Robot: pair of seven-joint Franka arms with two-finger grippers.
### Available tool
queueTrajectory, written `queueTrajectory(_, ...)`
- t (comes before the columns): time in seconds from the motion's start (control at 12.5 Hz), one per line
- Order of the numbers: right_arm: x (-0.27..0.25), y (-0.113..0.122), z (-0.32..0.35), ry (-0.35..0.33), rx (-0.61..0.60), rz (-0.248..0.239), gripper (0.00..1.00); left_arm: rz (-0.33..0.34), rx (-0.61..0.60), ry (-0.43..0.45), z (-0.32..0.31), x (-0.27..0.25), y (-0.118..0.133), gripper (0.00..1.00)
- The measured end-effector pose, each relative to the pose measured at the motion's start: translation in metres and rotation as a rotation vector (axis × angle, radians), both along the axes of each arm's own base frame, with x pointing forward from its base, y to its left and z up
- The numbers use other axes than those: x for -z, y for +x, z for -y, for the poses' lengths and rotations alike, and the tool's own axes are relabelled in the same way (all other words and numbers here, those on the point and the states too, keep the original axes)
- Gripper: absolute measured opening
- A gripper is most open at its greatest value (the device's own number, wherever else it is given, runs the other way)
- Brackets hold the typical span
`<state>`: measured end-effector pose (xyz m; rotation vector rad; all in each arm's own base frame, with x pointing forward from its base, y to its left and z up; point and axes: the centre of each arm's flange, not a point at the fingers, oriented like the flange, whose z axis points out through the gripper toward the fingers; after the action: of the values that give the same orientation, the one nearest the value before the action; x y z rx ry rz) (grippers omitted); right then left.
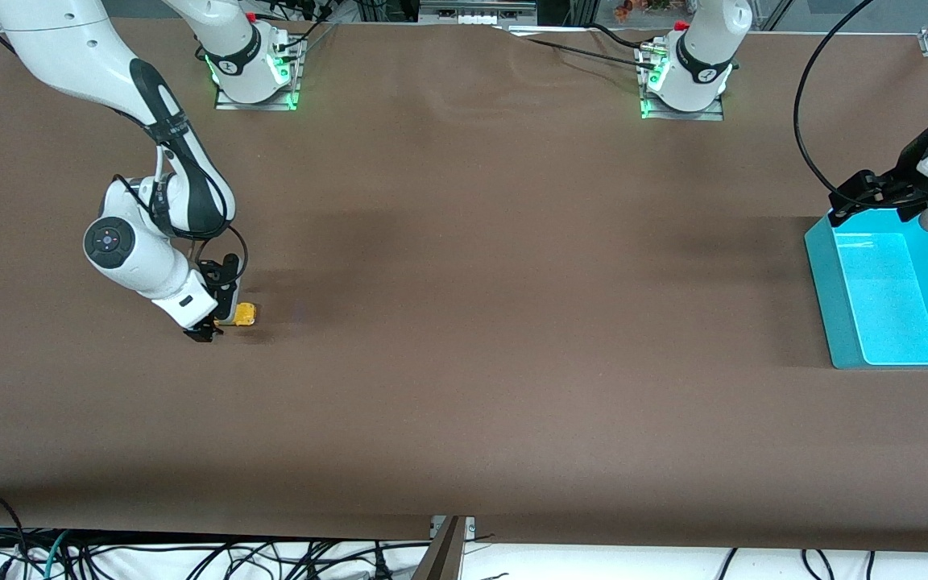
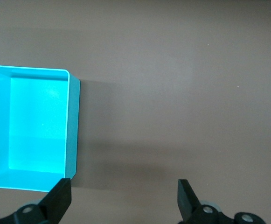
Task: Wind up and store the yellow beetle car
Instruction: 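Lower the right gripper onto the car and press it down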
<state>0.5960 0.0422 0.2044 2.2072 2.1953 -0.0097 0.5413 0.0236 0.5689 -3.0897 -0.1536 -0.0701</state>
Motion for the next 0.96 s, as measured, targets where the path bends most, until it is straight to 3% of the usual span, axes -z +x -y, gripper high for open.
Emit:
queueTrajectory(0.24, 0.0009, 0.0004, 0.0020, -0.001, -0.016, 0.002, 0.94, 0.000, 0.000, 0.000, 0.0000, 0.0000, 0.0000, 1.00)
queueTrajectory(0.56, 0.0006, 0.0008, 0.0042, -0.001, -0.050, 0.003, 0.44, 0.000, 0.000, 0.000, 0.0000, 0.0001, 0.0000, 1.00)
queueTrajectory(0.64, -0.0010, 0.0012, 0.0042, -0.001, -0.059, 0.006, 0.39, 0.000, 0.000, 0.000, 0.0000, 0.0001, 0.0000, 1.00)
queueTrajectory(0.96, 0.0000, 0.0011, 0.0043, -0.002, -0.091, 0.004, 0.39, 0.000, 0.000, 0.000, 0.0000, 0.0001, 0.0000, 1.00)
